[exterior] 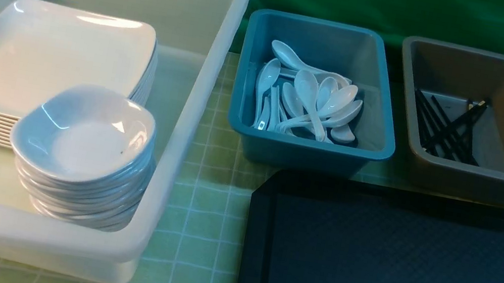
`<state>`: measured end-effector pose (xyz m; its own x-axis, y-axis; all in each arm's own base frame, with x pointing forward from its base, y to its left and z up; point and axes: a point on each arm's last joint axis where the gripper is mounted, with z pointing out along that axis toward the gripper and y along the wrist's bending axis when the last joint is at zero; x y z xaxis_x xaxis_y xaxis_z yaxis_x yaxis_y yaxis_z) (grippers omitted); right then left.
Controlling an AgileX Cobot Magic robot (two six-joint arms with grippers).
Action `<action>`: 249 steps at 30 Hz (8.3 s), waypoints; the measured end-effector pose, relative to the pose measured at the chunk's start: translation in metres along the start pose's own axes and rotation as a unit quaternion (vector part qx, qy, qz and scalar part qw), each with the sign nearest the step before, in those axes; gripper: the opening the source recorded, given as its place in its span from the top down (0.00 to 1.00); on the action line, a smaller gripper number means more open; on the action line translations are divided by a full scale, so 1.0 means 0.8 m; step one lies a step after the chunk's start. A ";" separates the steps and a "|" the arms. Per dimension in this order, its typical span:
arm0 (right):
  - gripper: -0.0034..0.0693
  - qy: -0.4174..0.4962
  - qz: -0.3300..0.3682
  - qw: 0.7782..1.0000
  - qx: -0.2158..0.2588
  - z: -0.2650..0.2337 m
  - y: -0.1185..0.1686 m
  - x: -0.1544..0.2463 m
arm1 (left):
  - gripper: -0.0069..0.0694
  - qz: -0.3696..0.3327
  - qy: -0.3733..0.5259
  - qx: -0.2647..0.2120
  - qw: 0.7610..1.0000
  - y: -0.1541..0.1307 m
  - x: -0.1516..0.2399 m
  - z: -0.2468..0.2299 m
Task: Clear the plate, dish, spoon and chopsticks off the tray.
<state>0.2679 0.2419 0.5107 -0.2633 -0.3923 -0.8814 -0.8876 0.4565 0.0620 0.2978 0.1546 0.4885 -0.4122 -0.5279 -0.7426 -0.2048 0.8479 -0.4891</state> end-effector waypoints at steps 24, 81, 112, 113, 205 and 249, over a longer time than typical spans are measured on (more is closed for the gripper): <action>0.95 0.014 0.002 1.000 -0.017 0.031 0.009 -0.002 | 0.82 -0.097 0.026 -0.091 0.991 0.092 0.190 0.182; 0.95 -0.325 -0.061 0.890 0.313 -0.228 0.099 0.315 | 0.93 0.287 -0.085 0.145 0.943 -0.074 0.330 -0.227; 0.88 -0.344 -0.053 0.893 0.285 -0.224 0.109 0.363 | 0.93 0.291 -0.094 0.113 0.945 -0.042 0.368 -0.196; 0.88 -0.344 -0.053 0.893 0.285 -0.224 0.109 0.363 | 0.93 0.299 -0.103 0.116 0.942 -0.040 0.368 -0.194; 0.63 -0.124 0.096 0.851 0.501 -0.151 0.073 0.544 | 0.91 0.273 -0.176 -0.011 0.946 0.084 0.501 -0.089; 0.62 -0.124 0.096 0.851 0.501 -0.151 0.073 0.544 | 0.91 0.275 -0.099 -0.027 0.956 0.086 0.500 -0.066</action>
<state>0.0557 0.0014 0.1875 -0.1691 -0.1101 -0.9794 -0.0375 0.9937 -0.1052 0.0721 0.0043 0.1823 -0.2958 0.0045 -0.9552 -0.0531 0.9984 0.0211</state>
